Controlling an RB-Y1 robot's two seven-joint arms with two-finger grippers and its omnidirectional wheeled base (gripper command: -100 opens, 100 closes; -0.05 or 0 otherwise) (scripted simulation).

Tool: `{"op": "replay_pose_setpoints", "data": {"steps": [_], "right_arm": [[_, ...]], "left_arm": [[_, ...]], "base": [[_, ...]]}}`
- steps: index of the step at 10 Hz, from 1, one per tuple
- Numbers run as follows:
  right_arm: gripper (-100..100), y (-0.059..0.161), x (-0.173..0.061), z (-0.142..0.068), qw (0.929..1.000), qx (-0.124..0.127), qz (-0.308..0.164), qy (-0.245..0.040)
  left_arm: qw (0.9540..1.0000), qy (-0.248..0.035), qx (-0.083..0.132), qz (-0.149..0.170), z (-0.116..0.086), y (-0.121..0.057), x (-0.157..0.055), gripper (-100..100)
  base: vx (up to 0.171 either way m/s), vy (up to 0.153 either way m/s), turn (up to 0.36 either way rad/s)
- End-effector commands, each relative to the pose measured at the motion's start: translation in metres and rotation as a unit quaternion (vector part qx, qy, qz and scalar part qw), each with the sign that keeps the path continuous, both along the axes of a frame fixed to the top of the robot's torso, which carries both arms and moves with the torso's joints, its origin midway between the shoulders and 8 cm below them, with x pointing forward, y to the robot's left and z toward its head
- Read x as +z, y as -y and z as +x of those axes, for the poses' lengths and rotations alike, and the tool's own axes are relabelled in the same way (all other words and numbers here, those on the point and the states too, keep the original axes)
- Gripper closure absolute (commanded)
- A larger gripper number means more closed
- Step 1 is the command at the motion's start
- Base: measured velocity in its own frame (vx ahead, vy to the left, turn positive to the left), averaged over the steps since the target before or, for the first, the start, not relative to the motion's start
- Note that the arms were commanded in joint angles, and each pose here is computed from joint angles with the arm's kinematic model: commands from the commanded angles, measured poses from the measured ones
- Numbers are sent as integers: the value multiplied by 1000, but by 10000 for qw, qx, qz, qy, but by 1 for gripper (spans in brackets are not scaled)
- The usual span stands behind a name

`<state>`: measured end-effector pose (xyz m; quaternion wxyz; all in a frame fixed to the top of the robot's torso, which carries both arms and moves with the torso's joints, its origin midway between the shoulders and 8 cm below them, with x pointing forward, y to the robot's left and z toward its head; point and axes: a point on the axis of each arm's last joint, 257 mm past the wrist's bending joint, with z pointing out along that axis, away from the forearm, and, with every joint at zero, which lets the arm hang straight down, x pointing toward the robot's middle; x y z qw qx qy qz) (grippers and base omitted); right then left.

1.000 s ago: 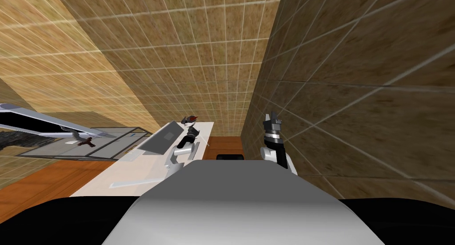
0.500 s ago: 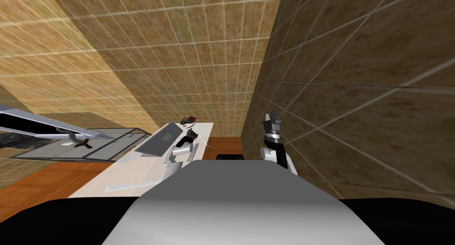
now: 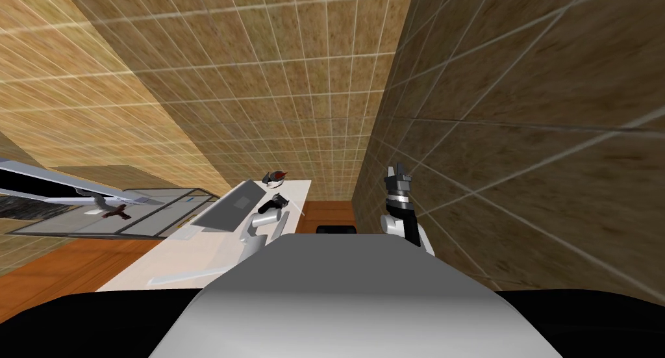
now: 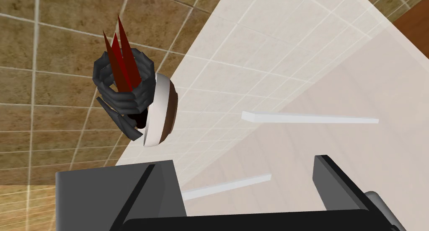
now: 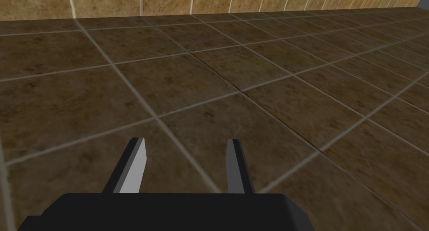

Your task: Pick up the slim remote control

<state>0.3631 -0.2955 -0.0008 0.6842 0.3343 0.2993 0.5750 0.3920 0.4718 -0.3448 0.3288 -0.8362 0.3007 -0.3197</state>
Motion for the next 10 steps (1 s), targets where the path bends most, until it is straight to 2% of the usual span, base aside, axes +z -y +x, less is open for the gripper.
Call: {"op": "replay_pose_setpoints", "data": {"steps": [1, 2, 3, 4, 6, 7, 8, 9, 10], "right_arm": [[0, 0, 0, 0, 10000, 0, 0, 0], [0, 0, 0, 0, 10000, 0, 0, 0], [0, 0, 0, 0, 10000, 0, 0, 0], [0, 0, 0, 0, 10000, 0, 0, 0], [0, 0, 0, 0, 10000, 0, 0, 0], [0, 0, 0, 0, 10000, 0, 0, 0], [0, 0, 0, 0, 10000, 0, 0, 0], [0, 0, 0, 0, 10000, 0, 0, 0], [0, 0, 0, 0, 10000, 0, 0, 0]], "left_arm": [[9999, -129, 61, -66, -8, -3, -4, -100], [9986, -330, 302, -296, -19, -12, -21, -100], [9980, -438, 327, -330, -23, -11, -25, -100], [9953, -574, 554, -542, -32, -18, -38, -100], [9935, -756, 595, -600, -40, -17, -45, -100], [9885, -948, 833, -831, -52, -22, -60, -100], [9871, -1047, 855, -863, -56, -21, -63, -100], [9809, -1207, 1080, -1082, -68, -25, -76, -100], [9787, -1321, 1105, -1118, -74, -23, -79, -100]], "base": [[21, 0, 2], [34, 2, -1], [33, -1, 1], [47, 1, 2], [33, 0, 1], [28, 8, 4], [30, 6, 1], [44, 9, 9], [37, 10, 4]]}}
